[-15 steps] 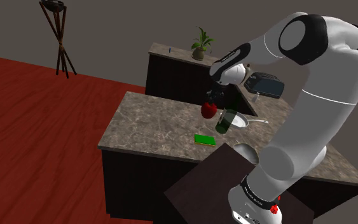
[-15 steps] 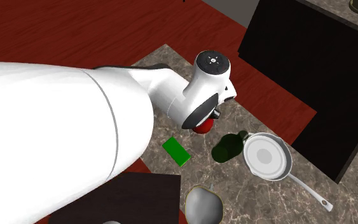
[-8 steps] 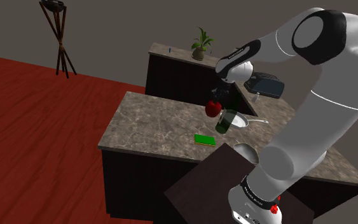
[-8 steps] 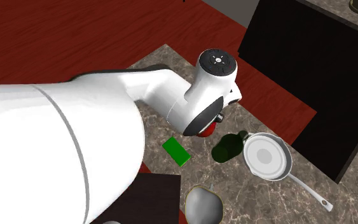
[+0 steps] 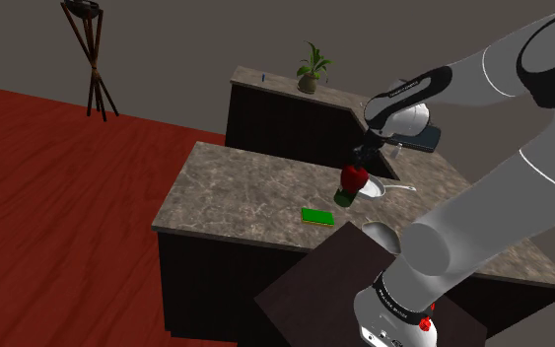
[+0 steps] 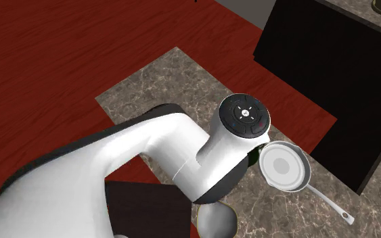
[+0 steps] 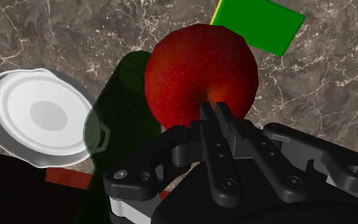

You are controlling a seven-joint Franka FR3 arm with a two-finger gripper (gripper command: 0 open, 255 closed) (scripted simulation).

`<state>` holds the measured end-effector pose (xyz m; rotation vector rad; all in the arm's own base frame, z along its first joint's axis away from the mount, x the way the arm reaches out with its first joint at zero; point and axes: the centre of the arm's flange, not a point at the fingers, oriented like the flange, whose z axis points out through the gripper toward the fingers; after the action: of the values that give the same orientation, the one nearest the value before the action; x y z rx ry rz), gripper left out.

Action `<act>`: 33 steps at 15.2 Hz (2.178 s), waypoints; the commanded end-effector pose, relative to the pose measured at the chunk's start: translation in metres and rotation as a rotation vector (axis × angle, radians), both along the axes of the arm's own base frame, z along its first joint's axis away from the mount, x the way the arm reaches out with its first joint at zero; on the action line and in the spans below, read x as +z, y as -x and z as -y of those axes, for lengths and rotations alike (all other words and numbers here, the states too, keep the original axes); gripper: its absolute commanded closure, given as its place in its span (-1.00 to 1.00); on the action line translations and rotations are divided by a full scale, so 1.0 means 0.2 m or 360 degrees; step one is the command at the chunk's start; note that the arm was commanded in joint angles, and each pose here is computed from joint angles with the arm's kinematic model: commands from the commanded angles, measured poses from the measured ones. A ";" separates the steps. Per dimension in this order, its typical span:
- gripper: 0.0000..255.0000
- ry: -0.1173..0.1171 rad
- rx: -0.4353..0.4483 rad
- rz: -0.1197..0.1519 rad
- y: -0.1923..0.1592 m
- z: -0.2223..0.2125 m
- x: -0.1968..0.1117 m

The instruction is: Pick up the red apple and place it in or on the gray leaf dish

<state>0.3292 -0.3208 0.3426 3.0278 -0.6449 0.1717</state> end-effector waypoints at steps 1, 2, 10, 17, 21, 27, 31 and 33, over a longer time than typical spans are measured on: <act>1.00 0.0000 0.0002 0.0001 0.13 0.01 0.03; 1.00 0.0000 0.0002 0.0001 0.19 0.02 0.04; 1.00 0.0000 0.0002 0.0001 0.71 0.06 0.15; 1.00 0.0000 0.0002 0.0001 1.06 0.09 0.17; 1.00 0.0000 0.0002 0.0001 1.06 0.09 0.06; 1.00 0.0000 0.0002 0.0001 1.06 0.09 -0.10; 1.00 0.0000 0.0002 0.0001 1.06 0.09 -0.20; 1.00 0.0000 0.0002 0.0001 1.06 0.09 -0.26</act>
<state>0.1173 -0.3392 0.2967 3.0291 -0.6431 0.1717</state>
